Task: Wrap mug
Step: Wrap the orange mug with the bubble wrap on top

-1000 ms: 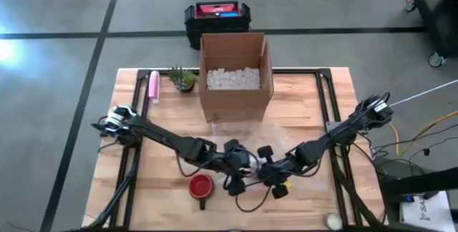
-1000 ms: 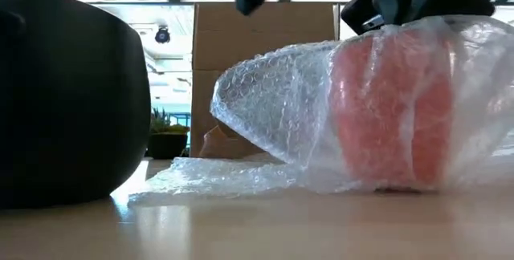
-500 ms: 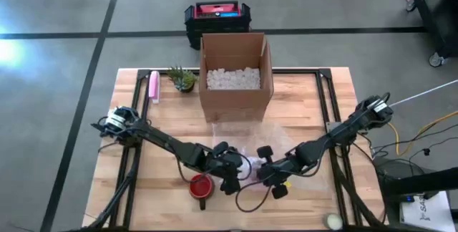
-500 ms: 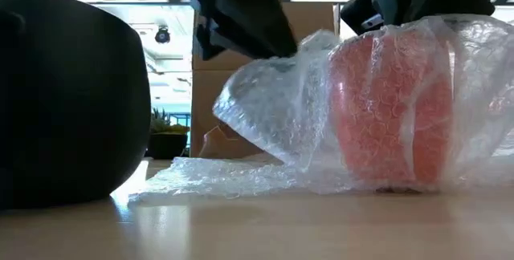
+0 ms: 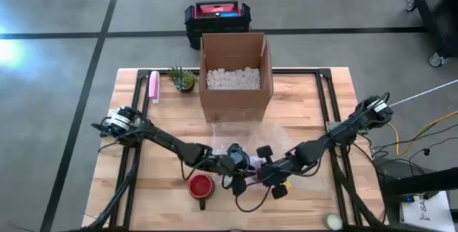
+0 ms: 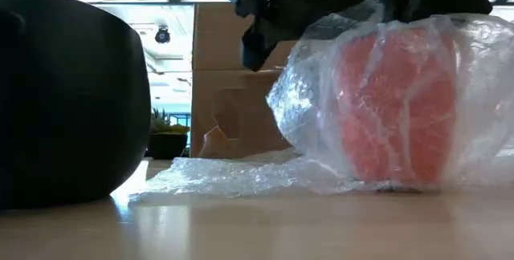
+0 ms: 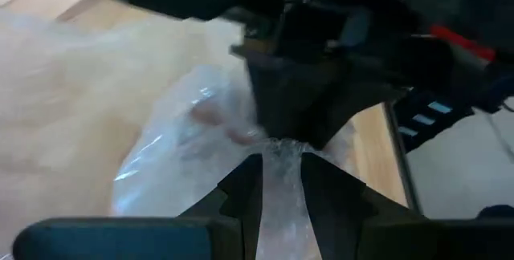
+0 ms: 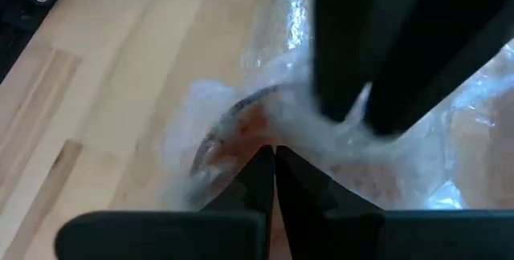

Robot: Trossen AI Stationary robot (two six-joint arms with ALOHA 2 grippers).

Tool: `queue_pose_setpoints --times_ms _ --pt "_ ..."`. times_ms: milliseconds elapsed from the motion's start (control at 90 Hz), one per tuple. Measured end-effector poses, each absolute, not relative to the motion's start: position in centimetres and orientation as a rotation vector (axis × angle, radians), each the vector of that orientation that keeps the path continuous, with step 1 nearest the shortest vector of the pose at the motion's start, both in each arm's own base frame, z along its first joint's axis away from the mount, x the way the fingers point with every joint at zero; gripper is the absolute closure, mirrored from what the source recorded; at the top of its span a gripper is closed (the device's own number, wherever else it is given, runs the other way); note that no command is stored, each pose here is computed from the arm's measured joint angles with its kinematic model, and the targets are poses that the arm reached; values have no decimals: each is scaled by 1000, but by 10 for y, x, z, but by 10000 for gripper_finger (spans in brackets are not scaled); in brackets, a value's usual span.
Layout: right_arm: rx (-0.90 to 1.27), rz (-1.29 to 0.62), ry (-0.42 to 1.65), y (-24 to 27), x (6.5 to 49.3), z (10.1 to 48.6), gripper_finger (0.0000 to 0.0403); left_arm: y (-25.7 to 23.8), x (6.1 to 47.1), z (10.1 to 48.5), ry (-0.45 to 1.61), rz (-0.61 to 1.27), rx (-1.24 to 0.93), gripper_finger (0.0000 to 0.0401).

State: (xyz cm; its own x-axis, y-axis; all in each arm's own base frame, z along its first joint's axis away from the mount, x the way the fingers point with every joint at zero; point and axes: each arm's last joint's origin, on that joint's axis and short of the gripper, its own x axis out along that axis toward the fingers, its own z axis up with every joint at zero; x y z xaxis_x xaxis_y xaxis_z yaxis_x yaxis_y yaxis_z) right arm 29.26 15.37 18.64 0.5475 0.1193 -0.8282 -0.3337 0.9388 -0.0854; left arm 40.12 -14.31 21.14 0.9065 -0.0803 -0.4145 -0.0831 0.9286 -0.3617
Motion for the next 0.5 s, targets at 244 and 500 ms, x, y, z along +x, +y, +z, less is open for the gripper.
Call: queue_pose_setpoints --times_ms 244,500 --pt "-236 269 938 153 295 187 401 -143 410 220 480 0 -291 326" --pt "-235 265 944 152 295 187 401 -134 417 215 497 -36 -202 326"
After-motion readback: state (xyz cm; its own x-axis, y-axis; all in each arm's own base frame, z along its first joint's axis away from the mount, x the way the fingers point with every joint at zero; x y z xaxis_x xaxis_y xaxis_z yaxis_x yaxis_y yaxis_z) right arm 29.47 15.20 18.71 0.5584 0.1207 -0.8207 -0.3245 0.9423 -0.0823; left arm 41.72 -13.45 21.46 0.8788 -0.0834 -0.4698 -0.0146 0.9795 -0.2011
